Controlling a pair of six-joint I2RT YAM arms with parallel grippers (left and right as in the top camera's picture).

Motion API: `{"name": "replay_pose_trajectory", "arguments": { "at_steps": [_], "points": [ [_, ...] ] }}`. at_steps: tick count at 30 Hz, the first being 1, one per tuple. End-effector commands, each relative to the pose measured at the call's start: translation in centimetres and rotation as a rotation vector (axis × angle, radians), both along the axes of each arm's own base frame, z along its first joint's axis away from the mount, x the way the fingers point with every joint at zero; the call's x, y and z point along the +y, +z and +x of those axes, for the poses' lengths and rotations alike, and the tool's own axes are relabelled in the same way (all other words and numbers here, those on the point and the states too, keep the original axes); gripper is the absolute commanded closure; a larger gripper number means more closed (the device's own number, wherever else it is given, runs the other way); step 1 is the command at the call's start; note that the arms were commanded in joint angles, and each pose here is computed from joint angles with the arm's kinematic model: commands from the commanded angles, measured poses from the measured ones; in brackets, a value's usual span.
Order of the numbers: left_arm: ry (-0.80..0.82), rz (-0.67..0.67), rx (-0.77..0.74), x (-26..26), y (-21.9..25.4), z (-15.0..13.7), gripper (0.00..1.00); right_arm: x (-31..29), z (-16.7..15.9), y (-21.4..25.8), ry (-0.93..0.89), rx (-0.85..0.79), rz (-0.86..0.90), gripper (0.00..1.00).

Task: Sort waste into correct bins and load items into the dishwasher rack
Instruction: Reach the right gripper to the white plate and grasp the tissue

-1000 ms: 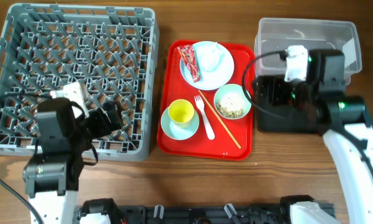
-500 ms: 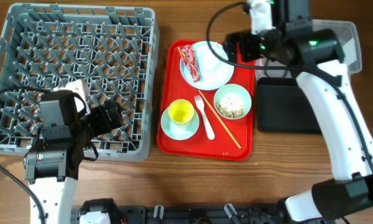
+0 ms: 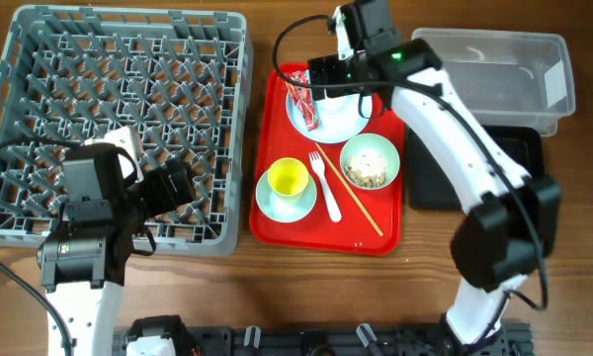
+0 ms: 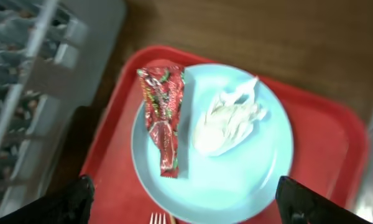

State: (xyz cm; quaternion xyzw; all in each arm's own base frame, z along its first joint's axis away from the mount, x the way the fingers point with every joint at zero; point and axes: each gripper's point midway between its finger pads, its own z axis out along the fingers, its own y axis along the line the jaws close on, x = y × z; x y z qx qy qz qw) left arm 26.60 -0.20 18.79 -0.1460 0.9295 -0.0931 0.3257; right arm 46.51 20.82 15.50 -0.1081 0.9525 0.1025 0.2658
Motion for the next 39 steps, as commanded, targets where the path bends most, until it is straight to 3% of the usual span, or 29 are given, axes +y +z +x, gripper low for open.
{"name": "replay_pose_trajectory", "arguments": {
  "at_steps": [1,6,10,15,23,29,39],
  "points": [
    [0.010,0.007,-0.017,0.3,0.7,0.2,0.00,0.0,0.9,-3.1,-0.107,0.063,0.012,0.06],
    [0.010,0.007,-0.016,0.3,0.7,0.2,0.00,-0.3,1.0,-6.8,-0.177,0.135,-0.004,0.07],
    [0.010,0.007,-0.009,0.2,0.6,0.1,0.00,-0.4,1.0,-8.9,-0.231,0.178,0.003,0.16],
    [0.010,0.007,-0.002,0.2,0.5,-0.1,0.00,-0.3,1.1,-10.4,-0.299,0.209,0.028,0.24],
    [0.010,0.007,-0.002,0.2,0.5,-0.1,0.00,-0.7,0.9,-12.8,-0.328,0.250,0.007,0.25],
    [0.010,0.007,-0.002,0.2,0.5,-0.1,0.00,-1.2,1.3,-13.4,-0.346,0.237,-0.016,0.32],
    [0.010,0.006,-0.002,0.2,0.5,-0.1,0.00,-1.3,1.3,-13.7,-0.367,0.239,-0.019,0.56]
  ]
}}
